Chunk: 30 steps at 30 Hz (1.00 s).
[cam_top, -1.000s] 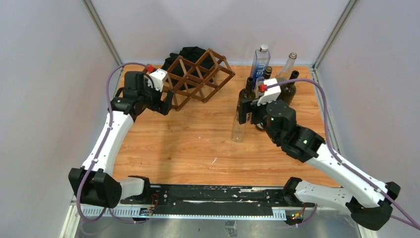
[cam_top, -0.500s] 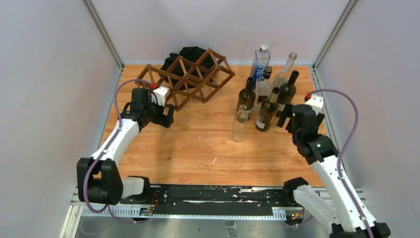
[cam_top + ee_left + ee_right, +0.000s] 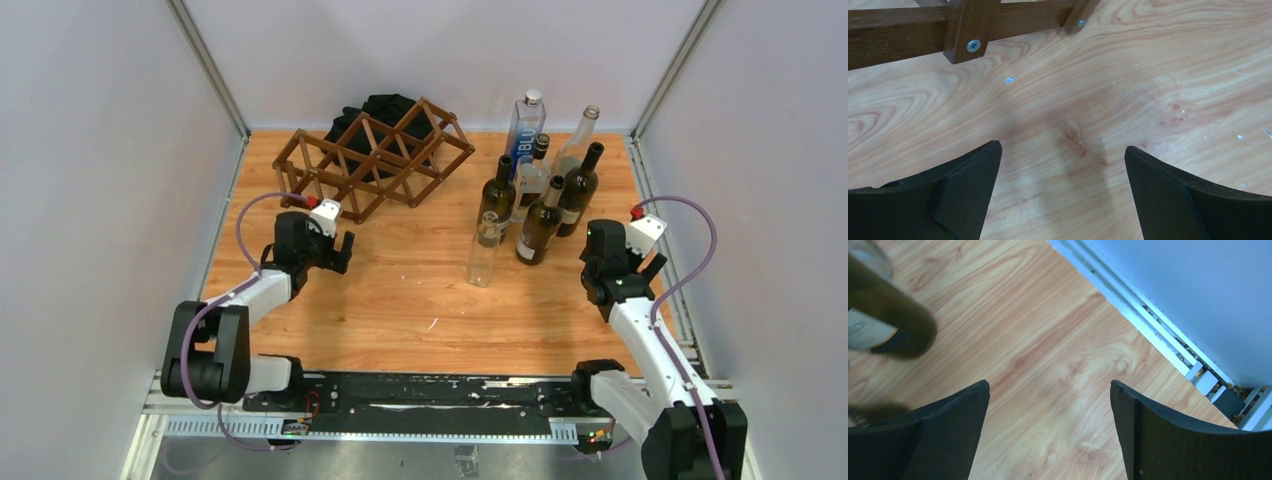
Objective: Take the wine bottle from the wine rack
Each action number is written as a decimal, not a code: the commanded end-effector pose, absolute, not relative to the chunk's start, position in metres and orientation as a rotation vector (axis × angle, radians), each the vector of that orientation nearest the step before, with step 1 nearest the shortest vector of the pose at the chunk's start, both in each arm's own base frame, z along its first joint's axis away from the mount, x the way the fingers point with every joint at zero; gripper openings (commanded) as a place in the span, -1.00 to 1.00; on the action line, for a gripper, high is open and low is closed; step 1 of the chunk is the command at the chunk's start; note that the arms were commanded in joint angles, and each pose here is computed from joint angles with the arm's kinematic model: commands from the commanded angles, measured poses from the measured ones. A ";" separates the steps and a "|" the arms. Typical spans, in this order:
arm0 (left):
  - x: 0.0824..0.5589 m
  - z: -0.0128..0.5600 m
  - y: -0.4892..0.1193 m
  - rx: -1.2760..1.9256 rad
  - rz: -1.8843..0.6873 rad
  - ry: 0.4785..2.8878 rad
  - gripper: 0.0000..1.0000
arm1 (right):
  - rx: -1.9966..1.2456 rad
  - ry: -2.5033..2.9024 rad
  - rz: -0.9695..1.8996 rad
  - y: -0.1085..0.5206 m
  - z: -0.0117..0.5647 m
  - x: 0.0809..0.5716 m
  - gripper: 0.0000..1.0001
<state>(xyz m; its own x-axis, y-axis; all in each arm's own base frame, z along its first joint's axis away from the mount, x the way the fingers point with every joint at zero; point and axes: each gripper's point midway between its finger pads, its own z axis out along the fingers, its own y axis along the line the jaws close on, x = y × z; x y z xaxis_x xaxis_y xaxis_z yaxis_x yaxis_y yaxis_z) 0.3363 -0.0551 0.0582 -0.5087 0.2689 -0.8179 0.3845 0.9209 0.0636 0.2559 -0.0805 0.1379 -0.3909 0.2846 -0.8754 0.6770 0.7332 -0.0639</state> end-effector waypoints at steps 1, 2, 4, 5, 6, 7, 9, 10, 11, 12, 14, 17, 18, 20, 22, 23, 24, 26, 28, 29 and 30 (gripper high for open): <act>0.367 0.080 -0.046 0.372 -0.084 1.994 1.00 | 0.827 1.782 -0.626 -0.111 0.142 0.260 0.88; 0.368 0.082 -0.044 0.372 -0.063 1.986 1.00 | 0.814 1.765 -0.597 -0.110 0.140 0.267 0.89; 0.371 0.088 -0.038 0.360 -0.019 1.939 1.00 | 0.768 1.761 -0.561 -0.106 0.134 0.279 0.92; 0.372 0.092 -0.035 0.344 -0.001 1.906 1.00 | 0.753 1.764 -0.556 -0.105 0.130 0.284 0.93; 0.374 0.097 -0.034 0.324 0.010 1.863 1.00 | 0.728 1.782 -0.558 -0.104 0.125 0.288 0.94; 0.374 0.101 -0.032 0.301 0.011 1.838 1.00 | 0.696 1.802 -0.564 -0.103 0.120 0.292 0.94; 0.374 0.108 -0.034 0.284 -0.006 1.786 1.00 | 0.659 1.841 -0.564 -0.100 0.111 0.299 0.93; 0.372 0.108 -0.035 0.281 -0.014 1.757 1.00 | 0.642 1.850 -0.563 -0.099 0.107 0.301 0.93; 0.371 0.107 -0.035 0.279 -0.009 1.745 1.00 | 0.616 1.854 -0.556 -0.097 0.104 0.303 0.93; 0.368 0.104 -0.030 0.250 0.001 1.734 1.00 | 0.595 1.833 -0.534 -0.095 0.105 0.308 0.93; 0.363 0.106 -0.028 0.235 -0.003 1.703 1.00 | 0.546 1.811 -0.495 -0.089 0.104 0.313 0.93; 0.355 0.108 -0.028 0.241 0.005 1.636 1.00 | 0.502 1.818 -0.488 -0.087 0.098 0.318 0.93; 0.352 0.107 -0.028 0.229 -0.003 1.607 1.00 | 0.480 1.820 -0.473 -0.084 0.096 0.320 0.93; 0.350 0.109 -0.027 0.219 0.003 1.596 1.00 | 0.428 1.820 -0.444 -0.077 0.091 0.324 0.94; 0.349 0.107 -0.024 0.216 0.018 1.619 1.00 | 0.376 1.841 -0.424 -0.071 0.089 0.328 0.94; 0.349 0.107 -0.025 0.220 0.013 1.615 1.00 | 0.349 1.853 -0.408 -0.067 0.088 0.332 0.95; 0.349 0.109 -0.026 0.219 0.006 1.597 1.00 | 0.317 1.867 -0.387 -0.062 0.087 0.334 0.95; 0.350 0.108 -0.026 0.215 0.004 1.598 1.00 | 0.245 1.886 -0.330 -0.050 0.086 0.339 0.95; 0.356 0.107 -0.021 0.189 0.023 1.630 1.00 | 0.243 1.901 -0.331 -0.050 0.086 0.343 0.95; 0.358 0.104 -0.018 0.163 0.033 1.650 1.00 | 0.240 1.910 -0.345 -0.052 0.085 0.345 0.94; 0.359 0.105 -0.016 0.151 0.037 1.649 1.00 | 0.239 1.916 -0.361 -0.054 0.083 0.347 0.92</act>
